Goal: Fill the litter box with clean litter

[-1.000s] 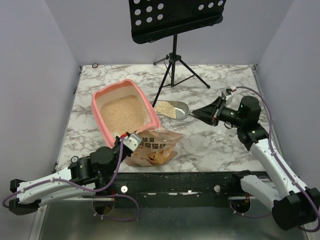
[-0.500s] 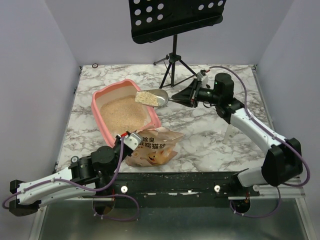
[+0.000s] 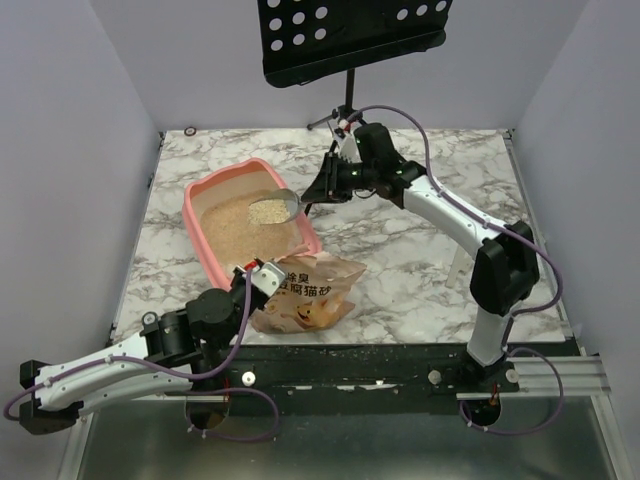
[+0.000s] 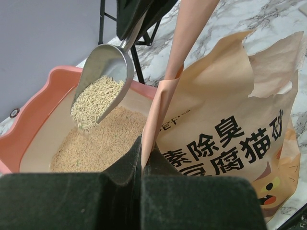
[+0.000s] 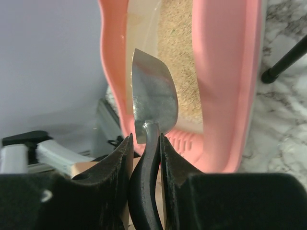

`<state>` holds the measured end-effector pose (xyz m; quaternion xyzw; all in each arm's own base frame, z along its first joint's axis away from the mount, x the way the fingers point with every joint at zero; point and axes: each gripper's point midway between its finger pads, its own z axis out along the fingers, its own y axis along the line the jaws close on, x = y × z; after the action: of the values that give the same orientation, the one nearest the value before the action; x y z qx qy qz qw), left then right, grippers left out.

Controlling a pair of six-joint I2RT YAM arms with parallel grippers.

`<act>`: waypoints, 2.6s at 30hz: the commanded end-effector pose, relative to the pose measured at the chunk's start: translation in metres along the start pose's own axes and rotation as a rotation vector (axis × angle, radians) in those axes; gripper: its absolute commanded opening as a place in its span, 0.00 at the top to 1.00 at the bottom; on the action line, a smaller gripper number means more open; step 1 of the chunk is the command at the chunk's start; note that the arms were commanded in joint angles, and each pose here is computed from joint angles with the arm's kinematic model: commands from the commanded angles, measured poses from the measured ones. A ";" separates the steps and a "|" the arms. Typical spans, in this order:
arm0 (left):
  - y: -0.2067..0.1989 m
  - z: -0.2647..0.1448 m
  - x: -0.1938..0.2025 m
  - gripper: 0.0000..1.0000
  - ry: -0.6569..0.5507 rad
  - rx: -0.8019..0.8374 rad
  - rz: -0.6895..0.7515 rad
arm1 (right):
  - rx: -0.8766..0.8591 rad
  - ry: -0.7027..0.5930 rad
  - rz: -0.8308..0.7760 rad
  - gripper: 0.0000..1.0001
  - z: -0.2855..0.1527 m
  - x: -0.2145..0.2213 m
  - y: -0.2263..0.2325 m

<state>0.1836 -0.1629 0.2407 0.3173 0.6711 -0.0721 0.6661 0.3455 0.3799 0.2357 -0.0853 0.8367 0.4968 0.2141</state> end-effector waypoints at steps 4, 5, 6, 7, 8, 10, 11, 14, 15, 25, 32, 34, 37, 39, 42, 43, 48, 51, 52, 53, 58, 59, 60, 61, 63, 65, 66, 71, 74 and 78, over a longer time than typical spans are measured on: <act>0.020 -0.001 -0.033 1.00 -0.077 -0.071 -0.094 | 0.228 0.055 -0.384 0.99 0.023 -0.001 -0.007; 0.020 0.000 -0.032 1.00 -0.071 -0.072 -0.092 | 0.260 0.057 -0.424 0.99 0.026 -0.001 -0.007; 0.020 0.000 -0.032 1.00 -0.069 -0.074 -0.093 | 0.278 0.069 -0.470 0.99 0.029 0.001 -0.007; 0.020 0.000 -0.032 1.00 -0.068 -0.073 -0.092 | 0.292 0.075 -0.510 0.99 0.032 0.003 -0.005; 0.020 0.000 -0.031 1.00 -0.066 -0.076 -0.093 | 0.299 0.077 -0.542 0.99 0.033 0.002 -0.003; 0.021 0.000 -0.032 1.00 -0.069 -0.078 -0.096 | 0.292 0.090 -0.612 0.99 0.038 0.004 0.005; 0.021 0.000 -0.032 1.00 -0.067 -0.079 -0.096 | 0.289 0.099 -0.651 0.99 0.040 0.006 0.008; 0.022 0.000 -0.032 1.00 -0.067 -0.079 -0.096 | 0.274 0.109 -0.772 0.99 0.043 0.007 0.020; 0.022 0.000 -0.031 1.00 -0.068 -0.078 -0.098 | 0.277 0.104 -0.798 0.99 0.044 0.006 0.023; 0.023 0.001 -0.032 1.00 -0.068 -0.079 -0.100 | 0.277 0.125 -1.213 0.99 0.053 0.018 0.042; 0.023 0.000 -0.032 1.00 -0.071 -0.079 -0.101 | 0.292 -0.085 -1.171 0.99 0.006 -0.008 0.083; 0.022 0.000 -0.033 1.00 -0.076 -0.074 -0.103 | 0.334 -0.164 -1.133 0.99 -0.020 -0.019 0.095; 0.022 0.000 -0.032 1.00 -0.076 -0.072 -0.102 | 0.415 -0.263 -1.064 0.99 -0.066 -0.032 0.100; 0.021 0.000 -0.032 1.00 -0.075 -0.070 -0.101 | 0.464 -0.282 -1.006 0.99 -0.096 -0.033 0.094; 0.020 0.002 -0.031 1.00 -0.072 -0.070 -0.096 | 0.557 -0.277 -0.925 0.99 -0.140 -0.026 0.072; 0.019 0.002 -0.031 1.00 -0.071 -0.069 -0.095 | 0.590 -0.269 -0.901 0.99 -0.152 -0.022 0.062; 0.016 0.006 -0.028 1.00 -0.055 -0.067 -0.082 | 0.605 -0.210 -0.776 0.99 -0.198 0.020 0.036; 0.014 0.009 -0.026 1.00 -0.049 -0.068 -0.078 | 0.535 -0.176 -0.731 0.99 -0.217 0.049 0.038; 0.013 0.010 -0.025 1.00 -0.044 -0.066 -0.074 | 0.491 -0.152 -0.719 0.99 -0.220 0.061 0.042; 0.012 0.011 -0.025 1.00 -0.041 -0.063 -0.071 | 0.455 -0.146 -0.708 0.99 -0.226 0.069 0.047; 0.004 0.017 -0.020 1.00 -0.020 -0.041 -0.053 | 0.325 -0.125 -0.671 0.99 -0.252 0.101 0.066; 0.003 0.017 -0.019 1.00 -0.018 -0.040 -0.051 | 0.317 -0.122 -0.666 0.99 -0.256 0.105 0.066; 0.003 0.018 -0.020 1.00 -0.019 -0.037 -0.051 | 0.315 -0.125 -0.664 0.99 -0.260 0.108 0.066; 0.002 0.018 -0.019 1.00 -0.017 -0.034 -0.049 | 0.314 -0.127 -0.660 0.99 -0.263 0.111 0.065; 0.001 0.018 -0.020 1.00 -0.020 -0.031 -0.051 | 0.299 -0.119 -0.658 0.99 -0.264 0.116 0.065; 0.001 0.017 -0.021 1.00 -0.026 -0.028 -0.054 | 0.283 -0.109 -0.659 0.99 -0.261 0.119 0.065; 0.001 0.017 -0.021 1.00 -0.027 -0.028 -0.055 | 0.282 -0.111 -0.658 0.99 -0.260 0.119 0.064; 0.000 0.014 -0.026 1.00 -0.052 -0.008 -0.070 | 0.257 -0.088 -0.678 0.99 -0.243 0.115 0.066; -0.001 0.013 -0.027 1.00 -0.058 0.004 -0.074 | 0.236 -0.064 -0.689 0.99 -0.232 0.112 0.069; -0.004 0.012 -0.028 1.00 -0.068 0.022 -0.082 | 0.206 -0.030 -0.709 0.99 -0.221 0.110 0.074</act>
<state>0.1918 -0.1766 0.2373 0.3179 0.6801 -0.0768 0.6561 0.1602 0.2160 0.3210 -0.3155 0.8245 0.2734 0.3818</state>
